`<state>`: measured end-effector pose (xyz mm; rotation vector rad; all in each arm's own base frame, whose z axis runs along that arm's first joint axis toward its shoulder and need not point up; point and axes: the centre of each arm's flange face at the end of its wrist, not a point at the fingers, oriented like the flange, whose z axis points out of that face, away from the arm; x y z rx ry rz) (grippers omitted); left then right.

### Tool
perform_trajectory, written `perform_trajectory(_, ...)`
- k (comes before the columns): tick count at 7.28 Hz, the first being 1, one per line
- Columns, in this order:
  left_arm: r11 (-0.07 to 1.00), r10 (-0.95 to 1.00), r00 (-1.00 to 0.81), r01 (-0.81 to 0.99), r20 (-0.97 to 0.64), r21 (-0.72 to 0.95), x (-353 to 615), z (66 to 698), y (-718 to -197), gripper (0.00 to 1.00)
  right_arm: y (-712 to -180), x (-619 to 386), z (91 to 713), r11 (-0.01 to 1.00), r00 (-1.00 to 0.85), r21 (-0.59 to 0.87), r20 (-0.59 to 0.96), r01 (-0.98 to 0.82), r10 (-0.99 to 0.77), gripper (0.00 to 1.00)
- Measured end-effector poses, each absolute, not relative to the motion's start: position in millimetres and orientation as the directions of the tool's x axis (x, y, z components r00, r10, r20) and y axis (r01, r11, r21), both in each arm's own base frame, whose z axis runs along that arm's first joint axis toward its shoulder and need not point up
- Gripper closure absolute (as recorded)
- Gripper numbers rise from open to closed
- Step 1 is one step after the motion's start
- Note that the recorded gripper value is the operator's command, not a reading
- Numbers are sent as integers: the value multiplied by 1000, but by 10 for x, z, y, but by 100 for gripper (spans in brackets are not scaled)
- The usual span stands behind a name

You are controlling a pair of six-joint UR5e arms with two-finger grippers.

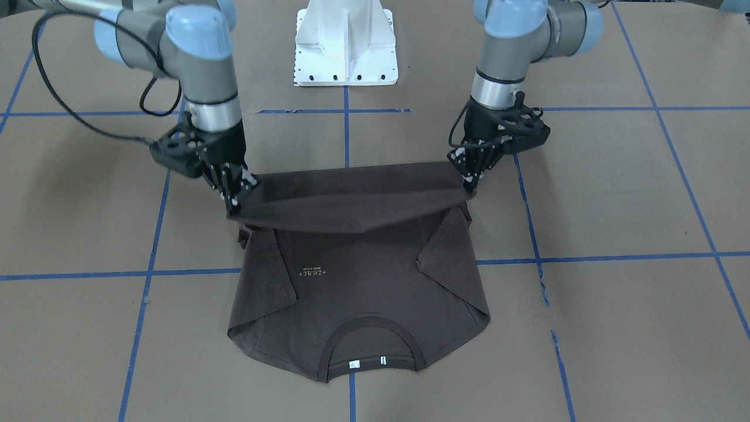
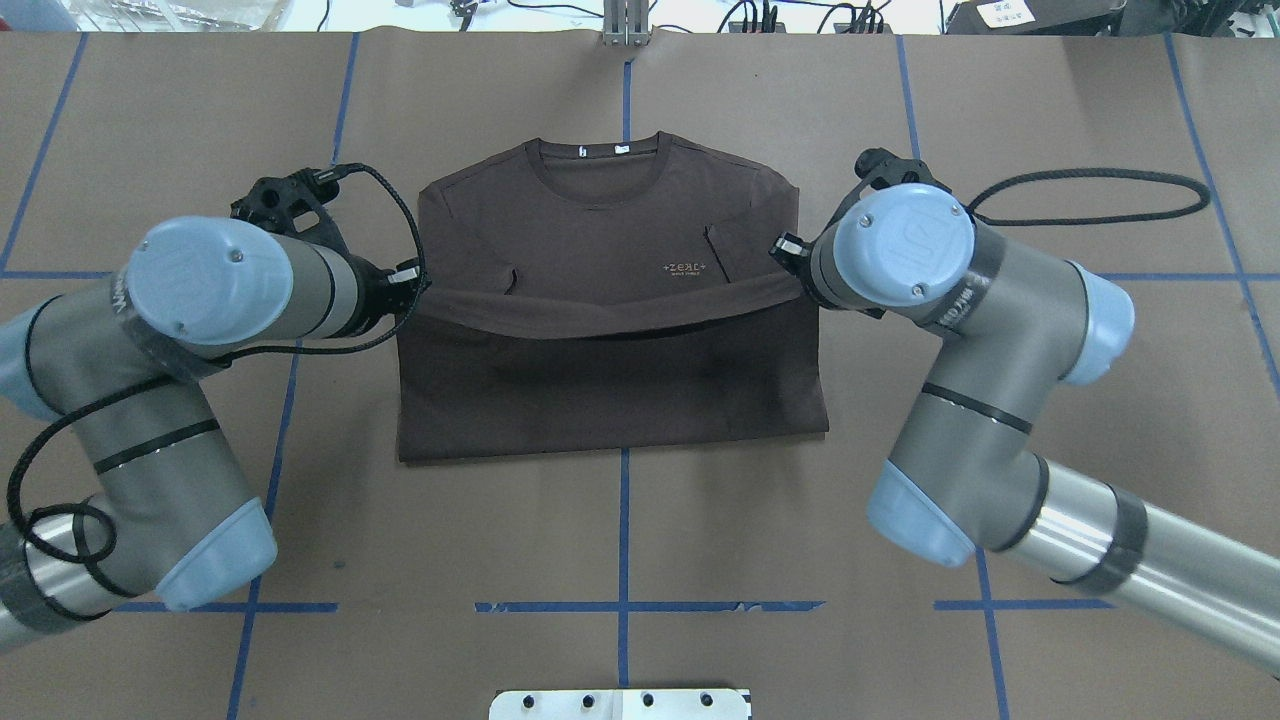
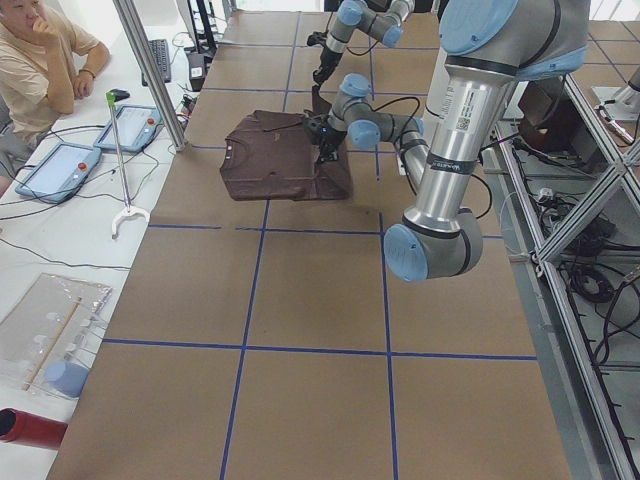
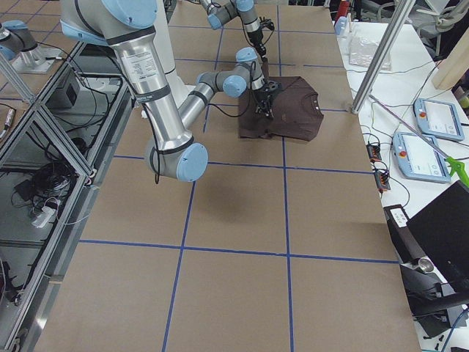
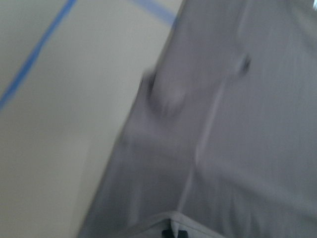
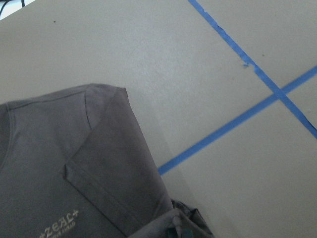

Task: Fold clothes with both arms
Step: 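Lift the hem with both grippers and fold it toward the collar, then lay the hem down at the collar and open both grippers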

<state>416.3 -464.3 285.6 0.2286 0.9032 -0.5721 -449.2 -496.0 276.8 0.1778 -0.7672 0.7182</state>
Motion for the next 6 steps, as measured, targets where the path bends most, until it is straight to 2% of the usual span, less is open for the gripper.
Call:
perform_trajectory(3,770,-387,464,638,-797,-2,4273,3163,-5529,100,-6134,-4798,2942,716,449,-134,697,-685,559,100)
perform_trajectory(6,742,-362,464,668,-809,51,4474,3323,-5937,100,-6610,-4807,3053,698,441,-123,695,-705,568,100)
